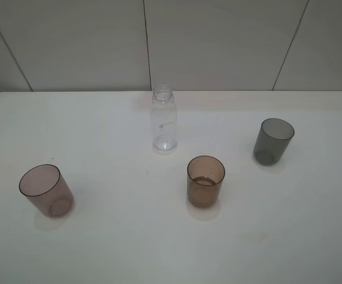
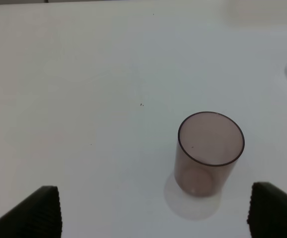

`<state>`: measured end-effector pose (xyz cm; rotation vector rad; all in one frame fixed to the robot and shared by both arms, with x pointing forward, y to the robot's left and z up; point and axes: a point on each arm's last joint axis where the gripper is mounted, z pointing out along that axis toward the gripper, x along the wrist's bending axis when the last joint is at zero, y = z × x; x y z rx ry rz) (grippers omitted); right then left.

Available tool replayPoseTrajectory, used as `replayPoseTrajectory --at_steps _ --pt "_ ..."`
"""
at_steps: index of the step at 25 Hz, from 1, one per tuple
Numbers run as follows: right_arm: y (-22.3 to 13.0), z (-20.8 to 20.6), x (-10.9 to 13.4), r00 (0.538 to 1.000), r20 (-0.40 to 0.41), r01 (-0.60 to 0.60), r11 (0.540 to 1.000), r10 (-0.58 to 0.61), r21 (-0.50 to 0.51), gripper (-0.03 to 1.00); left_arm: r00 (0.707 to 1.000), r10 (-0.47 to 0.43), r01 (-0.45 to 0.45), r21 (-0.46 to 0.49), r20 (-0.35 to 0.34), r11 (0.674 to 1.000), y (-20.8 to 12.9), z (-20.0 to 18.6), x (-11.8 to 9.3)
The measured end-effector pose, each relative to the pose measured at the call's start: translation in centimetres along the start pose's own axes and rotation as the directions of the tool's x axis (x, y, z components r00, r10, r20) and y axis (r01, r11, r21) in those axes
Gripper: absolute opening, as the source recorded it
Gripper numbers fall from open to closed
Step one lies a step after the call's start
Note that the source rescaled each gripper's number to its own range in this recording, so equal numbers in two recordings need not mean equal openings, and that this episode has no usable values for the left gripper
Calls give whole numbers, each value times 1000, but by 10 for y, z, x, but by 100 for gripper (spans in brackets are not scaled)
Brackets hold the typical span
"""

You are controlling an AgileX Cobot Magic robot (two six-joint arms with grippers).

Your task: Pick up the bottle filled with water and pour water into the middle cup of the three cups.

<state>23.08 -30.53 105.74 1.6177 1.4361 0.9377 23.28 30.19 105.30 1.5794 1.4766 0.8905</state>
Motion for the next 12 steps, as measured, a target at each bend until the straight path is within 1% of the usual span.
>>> replayPoseTrajectory --at_steps 12 --pt "0 0 0 1000 1 0 1000 0 0 100 1000 0 0 0 0 1000 0 0 0"
